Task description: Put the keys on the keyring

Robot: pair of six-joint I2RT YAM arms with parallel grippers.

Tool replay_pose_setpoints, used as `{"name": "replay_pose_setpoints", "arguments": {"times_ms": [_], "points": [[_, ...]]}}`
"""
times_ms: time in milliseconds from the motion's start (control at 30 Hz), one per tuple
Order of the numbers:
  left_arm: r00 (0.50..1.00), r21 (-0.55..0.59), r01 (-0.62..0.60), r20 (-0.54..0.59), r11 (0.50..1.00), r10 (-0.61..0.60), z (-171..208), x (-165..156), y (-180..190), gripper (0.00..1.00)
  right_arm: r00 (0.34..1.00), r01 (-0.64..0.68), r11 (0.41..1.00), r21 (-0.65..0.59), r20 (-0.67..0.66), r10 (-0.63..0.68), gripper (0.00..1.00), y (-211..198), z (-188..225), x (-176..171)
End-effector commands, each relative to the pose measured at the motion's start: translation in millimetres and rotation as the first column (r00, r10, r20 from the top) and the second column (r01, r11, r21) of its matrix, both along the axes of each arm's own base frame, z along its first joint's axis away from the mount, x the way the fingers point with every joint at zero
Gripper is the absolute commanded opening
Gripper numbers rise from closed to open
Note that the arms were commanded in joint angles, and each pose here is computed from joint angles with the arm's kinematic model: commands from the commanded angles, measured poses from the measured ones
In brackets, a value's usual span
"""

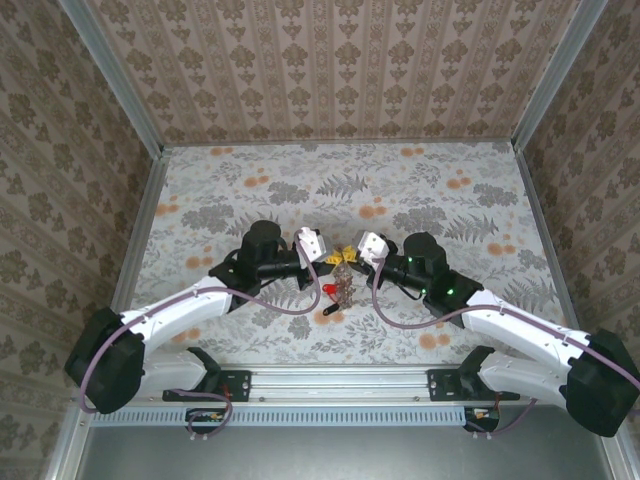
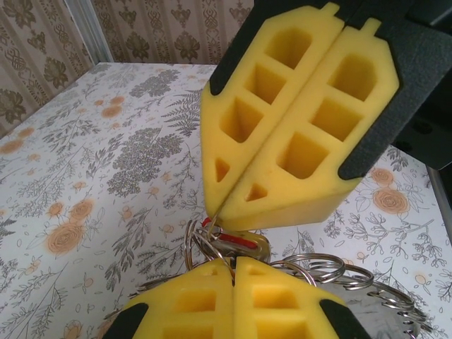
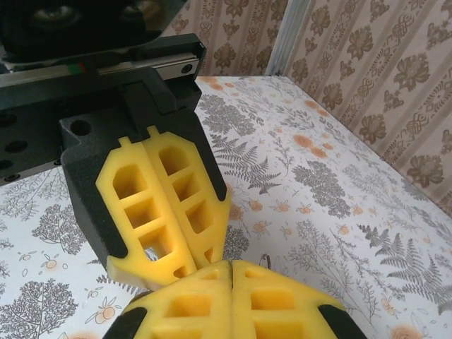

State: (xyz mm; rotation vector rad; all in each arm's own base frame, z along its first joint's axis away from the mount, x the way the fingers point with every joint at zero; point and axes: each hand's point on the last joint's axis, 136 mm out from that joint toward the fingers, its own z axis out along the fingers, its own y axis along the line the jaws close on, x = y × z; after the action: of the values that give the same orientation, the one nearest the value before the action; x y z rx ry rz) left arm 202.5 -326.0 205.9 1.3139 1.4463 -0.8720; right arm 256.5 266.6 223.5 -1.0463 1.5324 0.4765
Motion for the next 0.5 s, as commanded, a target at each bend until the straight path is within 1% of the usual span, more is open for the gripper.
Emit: {"name": "replay_pose_setpoints", "arguments": {"times_ms": [0, 167, 333, 467], "points": [[0.988, -0.114, 0.116, 0.110, 0.987, -0.103, 33.7, -15.0, -11.6, 0.00, 0.992, 0.098, 0.995, 0.020, -0.077, -0.096, 0.04, -10.3, -10.3, 14.2], [0.986, -0.130, 0.140, 0.111, 0.982, -0.126, 36.7, -17.7, -14.0, 0.00, 0.985, 0.139, 0.990, 0.038, -0.104, -0.135, 0.05, -16.6, -12.0, 19.4], [0.985, -0.136, 0.148, 0.114, 0.980, -0.133, 37.4, -19.4, -13.1, 0.00, 0.981, 0.150, 0.987, 0.049, -0.128, -0.143, 0.09, -19.5, -14.9, 19.7], [0.985, -0.144, 0.146, 0.112, 0.979, -0.131, 38.3, -19.6, -11.5, 0.00, 0.981, 0.152, 0.988, 0.024, -0.123, -0.148, 0.11, -22.5, -21.4, 19.4]]}}
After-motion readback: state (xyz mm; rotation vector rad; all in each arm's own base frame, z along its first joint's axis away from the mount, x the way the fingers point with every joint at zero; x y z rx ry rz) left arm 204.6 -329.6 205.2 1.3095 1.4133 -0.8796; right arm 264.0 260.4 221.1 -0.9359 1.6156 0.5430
